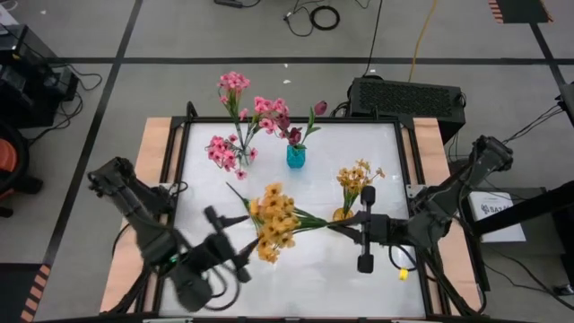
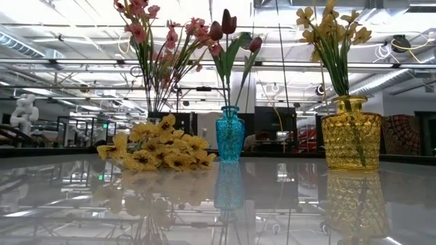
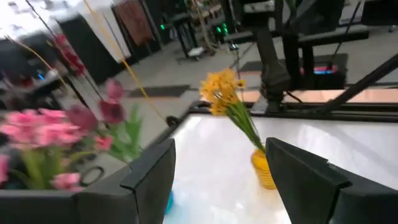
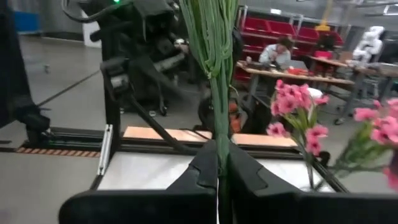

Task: Sort flowers into vase by color
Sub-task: Put the right yellow flowers into the yellow vase

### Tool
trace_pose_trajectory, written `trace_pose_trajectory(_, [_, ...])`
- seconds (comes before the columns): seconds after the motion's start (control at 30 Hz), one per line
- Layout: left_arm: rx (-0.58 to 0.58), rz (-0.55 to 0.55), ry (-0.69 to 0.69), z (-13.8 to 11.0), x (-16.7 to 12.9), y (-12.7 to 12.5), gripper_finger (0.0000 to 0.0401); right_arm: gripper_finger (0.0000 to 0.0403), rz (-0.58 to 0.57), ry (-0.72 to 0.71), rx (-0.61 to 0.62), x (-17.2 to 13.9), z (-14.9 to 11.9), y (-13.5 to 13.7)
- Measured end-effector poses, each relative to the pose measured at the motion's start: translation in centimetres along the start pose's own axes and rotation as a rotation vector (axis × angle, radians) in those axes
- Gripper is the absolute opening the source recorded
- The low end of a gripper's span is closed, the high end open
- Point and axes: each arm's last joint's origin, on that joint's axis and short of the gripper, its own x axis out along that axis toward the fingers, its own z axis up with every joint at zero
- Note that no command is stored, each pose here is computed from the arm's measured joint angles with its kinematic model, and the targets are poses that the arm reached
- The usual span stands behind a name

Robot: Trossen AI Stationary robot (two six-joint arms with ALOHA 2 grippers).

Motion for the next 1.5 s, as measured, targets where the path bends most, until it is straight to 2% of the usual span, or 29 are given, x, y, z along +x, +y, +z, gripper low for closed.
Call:
trace_pose_trajectory(0.2, [-0.048,-0.142,0.001,0.8,3.8,-2.2,0.0256,0.0000,0.071,0.003,-0.007,1.3,-0.2,-0.8])
trace_pose_trajectory(0.37, [-0.070,-0.106,-0.078,1.5,6.7,-3.2,0.0256,0.0000,0.079,0.023,-0.022,1.9,-0.8,-0.4])
trace_pose_trajectory(0.5, [-0.064,-0.126,-0.099,1.9,7.8,-3.0,0.0256,0.0000,0.079,0.034,-0.034,2.2,-1.2,-0.1])
trace_pose_trajectory(0.9, [-0.066,-0.143,-0.215,3.5,7.1,-3.0,0.0254,0.0000,0.076,0.032,-0.042,2.2,-1.2,-0.1])
trace_pose_trajectory(1.2, [-0.059,-0.148,-0.284,4.4,6.1,-3.1,0.0224,0.0000,0.076,0.032,-0.047,2.2,-1.2,-0.1])
trace_pose_trajectory(1.5, [-0.093,-0.268,-0.321,4.7,7.8,-2.6,0.0214,0.0000,0.075,0.040,-0.067,2.5,-1.5,0.1])
